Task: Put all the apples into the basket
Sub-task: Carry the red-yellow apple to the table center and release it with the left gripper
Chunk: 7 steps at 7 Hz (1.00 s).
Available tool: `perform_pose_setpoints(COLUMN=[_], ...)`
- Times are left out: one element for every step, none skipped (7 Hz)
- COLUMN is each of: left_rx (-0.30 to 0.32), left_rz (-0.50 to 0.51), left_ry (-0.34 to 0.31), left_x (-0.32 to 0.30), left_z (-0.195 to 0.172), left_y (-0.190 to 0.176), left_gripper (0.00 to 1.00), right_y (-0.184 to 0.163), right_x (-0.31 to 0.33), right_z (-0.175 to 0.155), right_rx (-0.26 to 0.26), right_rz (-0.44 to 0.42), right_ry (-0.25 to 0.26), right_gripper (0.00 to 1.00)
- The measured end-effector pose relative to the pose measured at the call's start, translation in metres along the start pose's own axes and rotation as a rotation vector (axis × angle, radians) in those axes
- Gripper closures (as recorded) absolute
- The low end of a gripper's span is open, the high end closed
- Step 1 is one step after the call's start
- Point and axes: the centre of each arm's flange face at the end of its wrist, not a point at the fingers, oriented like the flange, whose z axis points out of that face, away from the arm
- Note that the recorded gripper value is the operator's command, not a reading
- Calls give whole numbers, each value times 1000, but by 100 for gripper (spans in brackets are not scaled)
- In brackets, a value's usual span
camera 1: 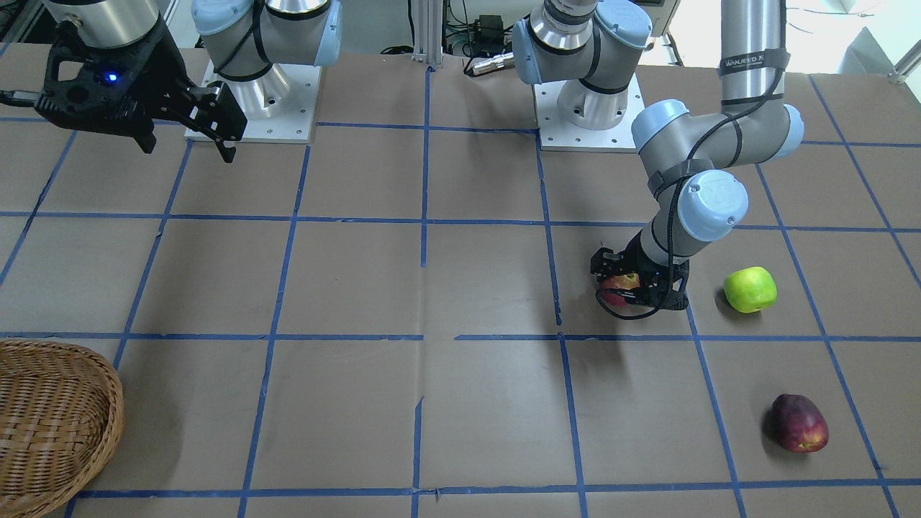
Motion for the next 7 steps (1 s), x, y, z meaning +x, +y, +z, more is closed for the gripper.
perform_pose_setpoints(left_rx=[13,34,71,108,126,130,131], left_rz=[-67,-158,-258,-348,-405,-435,-464], left_ry=[4,24,64,101,130,156,180], left_x=[4,20,61,126,193,253,295], left_z=[-4,-11,-26,-45,-55,-49,-34], left_y=[-3,-10,-24,-42,-56,-64,-68], left_gripper=[88,89,89,89,89,88,52], right_y=[-1,-2,-4,-4,-5,-7,-8], right_x=[1,2,4,4,4,5,5], right_z=[1,1,2,3,8,19,27], right_rx=[0,1,2,-1,-11,-30,-38], right_rz=[2,6,10,11,11,11,12], right_ry=[-1,1,2,1,0,3,6], right_gripper=[0,0,0,0,0,0,0])
